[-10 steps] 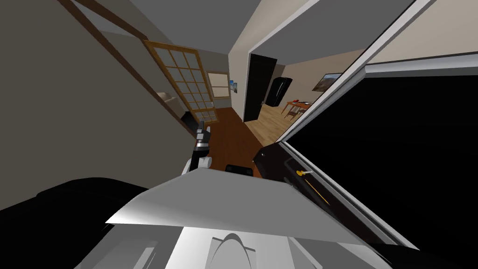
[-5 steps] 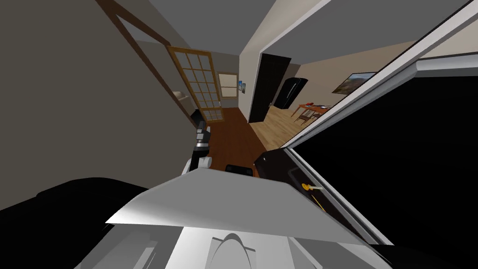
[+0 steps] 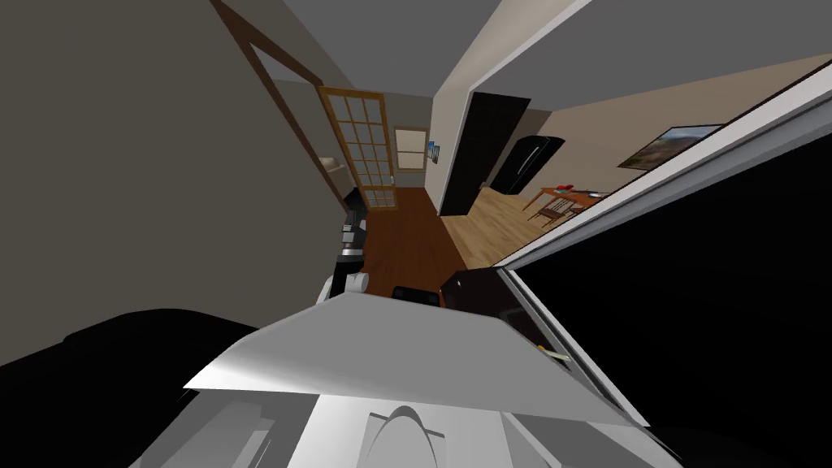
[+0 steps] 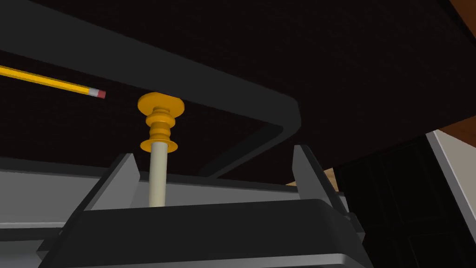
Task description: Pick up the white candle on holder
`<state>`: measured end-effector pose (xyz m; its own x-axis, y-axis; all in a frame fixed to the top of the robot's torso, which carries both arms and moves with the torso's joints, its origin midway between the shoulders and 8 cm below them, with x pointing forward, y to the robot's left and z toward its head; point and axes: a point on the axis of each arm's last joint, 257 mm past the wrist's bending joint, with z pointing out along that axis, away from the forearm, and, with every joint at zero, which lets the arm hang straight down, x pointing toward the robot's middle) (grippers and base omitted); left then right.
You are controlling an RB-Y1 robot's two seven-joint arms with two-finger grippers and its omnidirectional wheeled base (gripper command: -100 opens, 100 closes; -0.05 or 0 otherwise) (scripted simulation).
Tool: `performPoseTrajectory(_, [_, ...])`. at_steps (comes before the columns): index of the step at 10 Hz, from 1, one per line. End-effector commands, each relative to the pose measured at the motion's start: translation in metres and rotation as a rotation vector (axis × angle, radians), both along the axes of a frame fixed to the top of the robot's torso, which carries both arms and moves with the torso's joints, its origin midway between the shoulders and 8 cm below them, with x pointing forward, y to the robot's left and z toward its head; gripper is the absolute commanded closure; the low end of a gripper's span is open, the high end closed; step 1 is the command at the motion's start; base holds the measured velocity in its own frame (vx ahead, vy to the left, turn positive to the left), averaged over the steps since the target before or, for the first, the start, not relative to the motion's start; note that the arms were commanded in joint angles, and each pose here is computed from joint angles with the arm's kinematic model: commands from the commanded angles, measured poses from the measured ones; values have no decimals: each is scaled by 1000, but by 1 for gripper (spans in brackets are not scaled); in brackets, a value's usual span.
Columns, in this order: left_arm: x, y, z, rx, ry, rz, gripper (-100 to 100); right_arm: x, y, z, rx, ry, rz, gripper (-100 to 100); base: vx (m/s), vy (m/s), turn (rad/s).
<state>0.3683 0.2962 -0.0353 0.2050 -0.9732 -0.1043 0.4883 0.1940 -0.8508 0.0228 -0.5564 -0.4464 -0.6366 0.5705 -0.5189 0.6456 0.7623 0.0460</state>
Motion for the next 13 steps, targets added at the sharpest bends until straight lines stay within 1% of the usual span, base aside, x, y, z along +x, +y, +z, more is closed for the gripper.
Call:
performPoseTrajectory(1, [0,0,0,0,0,0,0,-19,-15,0,-38,59,-2,-100,39,-174,237])
performPoseTrajectory(3, [0,0,0,0,0,0,0,-33,-25,1,-64,99,-4,-100,9,-180,180])
performPoseTrajectory(4, [0,0,0,0,0,0,0,-28,-21,0,-54,84,-1,-100,-7,-89,55])
performPoseTrajectory(5, [0,0,0,0,0,0,0,-29,-23,1,-57,87,-3,0,0,-17,-4])
performPoseTrajectory(6, [0,0,0,0,0,0,0,-30,-24,-7,-59,86,-11,-100,0,-14,59])
performPoseTrajectory(9, [0,0,0,0,0,0,0,-32,-26,-18,-60,87,-23,-100,3,-13,54])
performPoseTrajectory(10, [0,0,0,0,0,0,0,-31,-26,-15,-60,87,-21,-100,1,-6,8])
performPoseTrajectory(11, [0,0,0,0,0,0,0,-31,-26,-16,-60,87,-21,100,0,0,0])
performPoseTrajectory(13, [0,0,0,0,0,0,0,-31,-26,-15,-61,87,-22,100,0,0,0])
